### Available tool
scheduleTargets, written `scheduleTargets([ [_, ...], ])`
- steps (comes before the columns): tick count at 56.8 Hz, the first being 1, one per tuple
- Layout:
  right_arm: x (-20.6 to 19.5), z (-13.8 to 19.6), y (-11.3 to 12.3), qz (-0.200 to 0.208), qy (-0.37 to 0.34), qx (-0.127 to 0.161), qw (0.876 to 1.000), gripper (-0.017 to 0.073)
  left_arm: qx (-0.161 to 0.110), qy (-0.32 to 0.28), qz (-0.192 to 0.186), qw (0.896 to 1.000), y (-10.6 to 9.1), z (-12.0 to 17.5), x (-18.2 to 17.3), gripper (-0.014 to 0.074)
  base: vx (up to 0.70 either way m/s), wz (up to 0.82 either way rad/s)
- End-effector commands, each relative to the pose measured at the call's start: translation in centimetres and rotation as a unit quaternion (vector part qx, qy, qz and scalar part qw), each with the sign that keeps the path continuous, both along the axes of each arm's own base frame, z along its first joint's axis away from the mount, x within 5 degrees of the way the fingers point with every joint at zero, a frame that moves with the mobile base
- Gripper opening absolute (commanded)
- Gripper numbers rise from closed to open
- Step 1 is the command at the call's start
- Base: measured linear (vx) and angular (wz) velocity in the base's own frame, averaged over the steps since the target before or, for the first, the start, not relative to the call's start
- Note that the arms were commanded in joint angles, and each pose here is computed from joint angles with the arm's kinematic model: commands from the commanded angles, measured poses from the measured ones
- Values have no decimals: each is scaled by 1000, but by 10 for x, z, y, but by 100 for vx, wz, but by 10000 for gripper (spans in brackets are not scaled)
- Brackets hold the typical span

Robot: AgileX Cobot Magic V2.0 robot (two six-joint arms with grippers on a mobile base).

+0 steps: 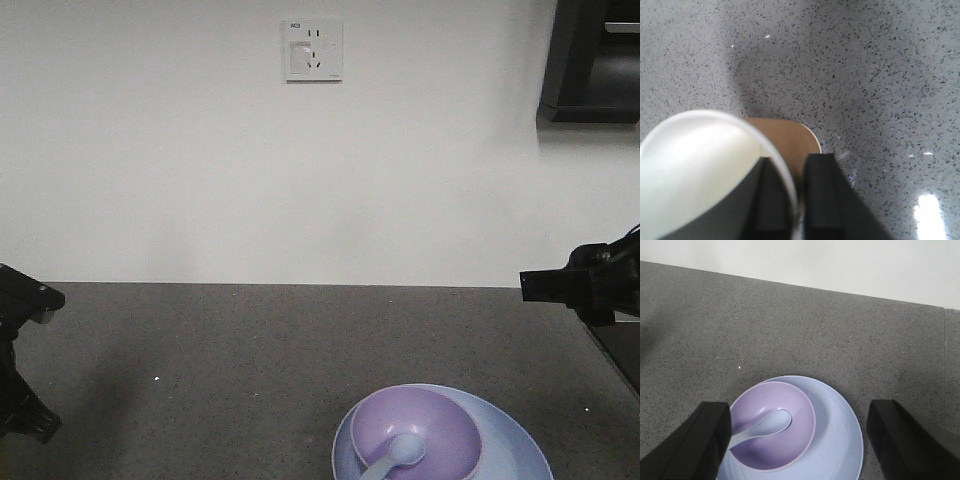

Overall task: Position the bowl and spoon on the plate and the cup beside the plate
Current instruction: 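Grasp the brown paper cup with the left gripper and lift it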

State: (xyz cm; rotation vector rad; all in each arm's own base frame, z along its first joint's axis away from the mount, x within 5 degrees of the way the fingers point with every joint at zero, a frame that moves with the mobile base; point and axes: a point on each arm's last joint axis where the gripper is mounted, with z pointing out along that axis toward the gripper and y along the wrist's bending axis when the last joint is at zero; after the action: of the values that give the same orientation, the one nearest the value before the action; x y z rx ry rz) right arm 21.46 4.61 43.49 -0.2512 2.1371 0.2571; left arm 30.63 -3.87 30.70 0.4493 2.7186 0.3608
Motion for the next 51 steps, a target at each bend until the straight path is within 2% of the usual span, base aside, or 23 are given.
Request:
scheduleTargets([
  [1,-4,20,-2,-6,-58,12,998,592,-2,-49,-1,999,2,20,-2,28,0,0],
  [3,-4,20,-2,-6,-58,12,998,592,-2,-50,-1,999,2,21,-2,-10,0,0],
  [10,-4,20,-2,-6,-58,12,998,592,-3,-49,1,999,2,24,-3,-8,0,0],
  [16,-5,20,-2,-6,-57,11,998,592,-10,-64,4,998,2,39,-6,-8,0,0],
  [21,-5,20,-2,-6,-57,11,998,592,-43,-88,3,995,-2,61,-10,-7,0,0],
  [24,-5,20,-2,-6,-57,11,998,592,-73,-105,-6,992,-7,76,-12,-6,0,0],
  [30,-5,20,-2,-6,-57,11,998,592,-146,-133,-63,978,-27,106,-17,-3,0,0],
  [33,-5,20,-2,-6,-58,11,998,592,-171,-141,-96,970,-40,117,-20,-1,0,0],
  [38,-5,20,-2,-6,-58,11,998,592,-200,-147,-129,960,-60,127,-22,0,0,0],
  [43,-4,20,-2,-6,-59,11,998,592,-208,-144,-162,954,-83,130,-23,0,0,0],
  [51,-4,20,-2,-6,-59,11,998,592,-212,-114,-201,950,-128,115,-17,0,0,0],
])
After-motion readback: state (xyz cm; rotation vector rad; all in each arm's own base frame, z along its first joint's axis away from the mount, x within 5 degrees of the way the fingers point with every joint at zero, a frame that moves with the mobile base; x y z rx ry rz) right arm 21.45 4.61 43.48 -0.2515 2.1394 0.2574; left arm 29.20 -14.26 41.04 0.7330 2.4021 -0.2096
